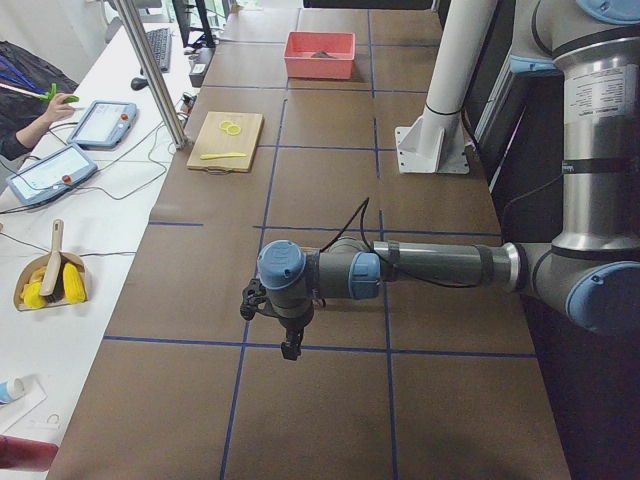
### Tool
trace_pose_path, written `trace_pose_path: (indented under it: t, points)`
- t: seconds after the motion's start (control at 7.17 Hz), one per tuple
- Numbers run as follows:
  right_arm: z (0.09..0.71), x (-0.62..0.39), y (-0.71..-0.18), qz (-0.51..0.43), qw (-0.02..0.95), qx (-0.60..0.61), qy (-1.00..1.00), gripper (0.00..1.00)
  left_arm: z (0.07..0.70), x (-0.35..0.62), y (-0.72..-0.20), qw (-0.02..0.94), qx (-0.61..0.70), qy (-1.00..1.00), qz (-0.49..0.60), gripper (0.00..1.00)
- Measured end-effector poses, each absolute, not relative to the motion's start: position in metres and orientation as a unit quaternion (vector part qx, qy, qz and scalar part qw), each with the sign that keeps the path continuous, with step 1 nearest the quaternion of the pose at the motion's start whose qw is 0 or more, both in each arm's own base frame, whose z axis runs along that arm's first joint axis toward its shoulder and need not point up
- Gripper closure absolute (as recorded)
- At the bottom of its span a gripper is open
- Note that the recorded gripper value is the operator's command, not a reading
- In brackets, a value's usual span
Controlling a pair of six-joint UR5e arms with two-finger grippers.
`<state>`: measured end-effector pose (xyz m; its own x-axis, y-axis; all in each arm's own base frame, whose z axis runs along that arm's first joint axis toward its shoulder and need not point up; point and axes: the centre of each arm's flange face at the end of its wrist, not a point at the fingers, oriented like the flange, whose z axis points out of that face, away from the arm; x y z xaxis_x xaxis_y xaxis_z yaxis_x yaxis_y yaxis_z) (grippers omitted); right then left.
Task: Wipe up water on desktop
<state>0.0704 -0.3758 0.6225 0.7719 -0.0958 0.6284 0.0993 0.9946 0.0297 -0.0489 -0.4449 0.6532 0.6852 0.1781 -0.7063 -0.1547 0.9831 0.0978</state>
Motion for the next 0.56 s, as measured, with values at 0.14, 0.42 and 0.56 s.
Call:
trace_pose_path:
  t: [0.14, 0.42, 0.56]
  points:
    - [0.6225, 0.0701, -0.3758, -0.052, 0.941, -0.003, -0.334, 0.0, 0.6519, -0.049, -0.4452, 0.918, 0.016, 0.385, 0.091, 0.0]
    - [0.6224, 0.0683, -0.3762, -0.054, 0.941, -0.003, -0.335, 0.0, 0.6508, -0.0493, -0.4443, 0.919, 0.017, 0.384, 0.092, 0.0]
    - [0.6223, 0.0671, -0.3764, -0.055, 0.941, -0.004, -0.335, 0.0, 0.6514, -0.0493, -0.443, 0.919, 0.016, 0.384, 0.092, 0.0]
